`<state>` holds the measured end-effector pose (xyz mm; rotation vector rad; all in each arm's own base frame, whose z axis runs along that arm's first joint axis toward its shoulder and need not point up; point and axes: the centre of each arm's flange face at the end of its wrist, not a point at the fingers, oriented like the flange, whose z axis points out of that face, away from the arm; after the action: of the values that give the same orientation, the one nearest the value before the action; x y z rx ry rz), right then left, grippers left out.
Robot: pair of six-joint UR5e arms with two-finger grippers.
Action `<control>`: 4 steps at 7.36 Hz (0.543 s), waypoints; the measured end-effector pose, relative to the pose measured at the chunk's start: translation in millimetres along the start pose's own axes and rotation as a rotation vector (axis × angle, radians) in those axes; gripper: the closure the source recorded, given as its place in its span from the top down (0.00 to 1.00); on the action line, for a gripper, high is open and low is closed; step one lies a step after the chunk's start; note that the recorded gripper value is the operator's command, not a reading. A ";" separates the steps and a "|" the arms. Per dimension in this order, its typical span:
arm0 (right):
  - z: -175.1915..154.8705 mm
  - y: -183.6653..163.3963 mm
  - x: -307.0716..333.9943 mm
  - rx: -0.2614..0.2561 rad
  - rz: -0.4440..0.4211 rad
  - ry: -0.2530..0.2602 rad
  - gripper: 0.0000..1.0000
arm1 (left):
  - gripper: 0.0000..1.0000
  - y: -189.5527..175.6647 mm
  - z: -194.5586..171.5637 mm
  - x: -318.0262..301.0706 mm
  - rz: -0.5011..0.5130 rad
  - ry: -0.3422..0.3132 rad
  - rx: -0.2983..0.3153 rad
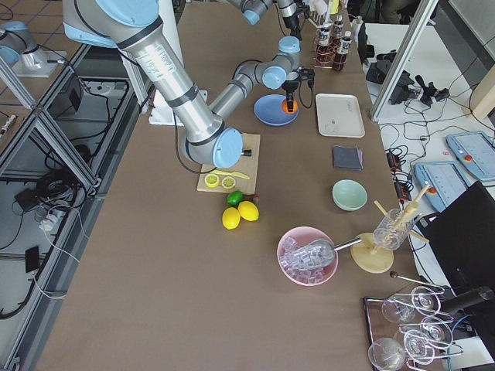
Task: Pick orange to plate
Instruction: 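Carry the orange over the blue plate with the right gripper while the left arm withdraws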
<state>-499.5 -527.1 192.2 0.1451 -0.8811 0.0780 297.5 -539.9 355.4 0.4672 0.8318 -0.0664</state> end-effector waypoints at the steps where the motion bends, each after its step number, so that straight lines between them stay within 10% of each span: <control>1: 10.9 10.7 -18.8 0.005 -0.019 0.009 0.00 | 0.98 1.6 -3.5 -24.7 -0.014 0.007 -0.045; 4: 47.1 49.4 -51.0 0.031 -0.068 0.024 0.00 | 0.98 -2.4 -19.2 -98.7 0.044 -0.021 -0.087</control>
<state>-574.0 -486.2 187.0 0.2030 -0.8505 0.0300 216.8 -546.1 414.9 0.4021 0.8002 0.0058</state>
